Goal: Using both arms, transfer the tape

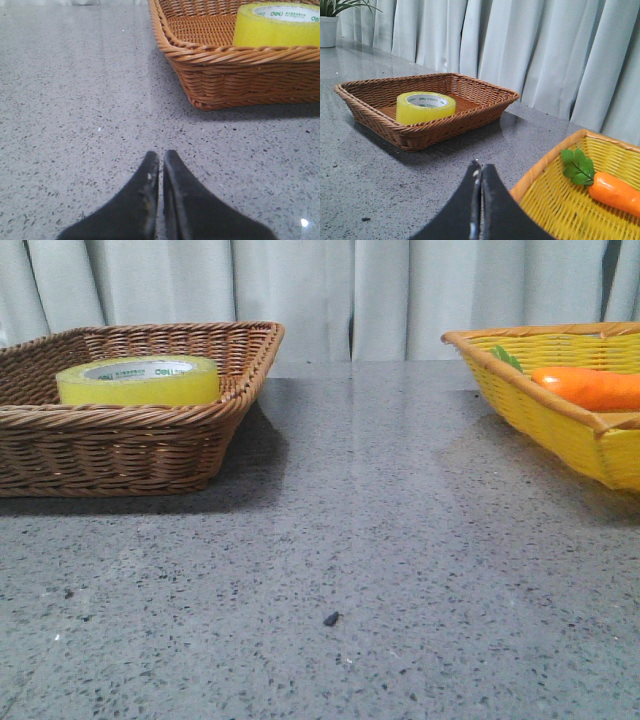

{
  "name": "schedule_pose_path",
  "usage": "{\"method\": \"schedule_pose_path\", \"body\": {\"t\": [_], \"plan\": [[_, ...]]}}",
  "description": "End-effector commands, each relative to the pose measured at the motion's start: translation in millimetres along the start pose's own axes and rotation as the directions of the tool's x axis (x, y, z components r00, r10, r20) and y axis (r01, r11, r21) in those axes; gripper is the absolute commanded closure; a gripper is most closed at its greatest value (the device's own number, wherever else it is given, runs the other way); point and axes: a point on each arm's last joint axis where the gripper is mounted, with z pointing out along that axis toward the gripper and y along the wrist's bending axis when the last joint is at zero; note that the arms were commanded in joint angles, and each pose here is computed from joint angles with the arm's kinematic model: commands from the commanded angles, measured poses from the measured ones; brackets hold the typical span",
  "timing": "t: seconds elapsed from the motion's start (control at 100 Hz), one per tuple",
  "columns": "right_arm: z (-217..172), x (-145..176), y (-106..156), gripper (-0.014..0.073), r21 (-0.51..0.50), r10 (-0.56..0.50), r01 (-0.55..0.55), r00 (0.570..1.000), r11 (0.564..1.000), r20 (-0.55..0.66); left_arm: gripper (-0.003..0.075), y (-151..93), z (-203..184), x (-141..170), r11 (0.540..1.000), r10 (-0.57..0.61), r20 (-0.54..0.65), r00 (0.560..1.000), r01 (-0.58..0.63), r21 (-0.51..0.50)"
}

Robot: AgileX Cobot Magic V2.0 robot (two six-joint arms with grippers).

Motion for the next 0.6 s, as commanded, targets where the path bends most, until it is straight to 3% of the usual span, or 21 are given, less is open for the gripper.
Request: {"method": "schedule_pose_path", "body": {"t": [0.0, 0.12, 0.37, 0.59], "plan": [[0, -15, -2, 0.0669, 0.010, -0.021, 0.020, 0.996, 1.000, 0.092, 0.0741, 0, -1, -2, 1.000, -0.022, 0.071, 0.997, 0.022, 0.001], [-4, -15, -4, 0.0669, 0.055, -0.124, 0.119, 0.988, 0.991, 0.098, 0.0741, 0, -1, -2, 1.000, -0.022, 0.071, 0.997, 0.022, 0.001], [-17, -3, -9, 0.0669, 0.283, -0.176, 0.137, 0.978, 0.949, 0.115, 0.0741, 0, -1, -2, 1.000, -0.022, 0.071, 0.997, 0.022, 0.001], [-13, 22, -14, 0.0669, 0.427, -0.118, 0.095, 0.993, 0.899, 0.027, 0.0741, 0, -1, -2, 1.000, -0.022, 0.071, 0.997, 0.022, 0.001]]}}
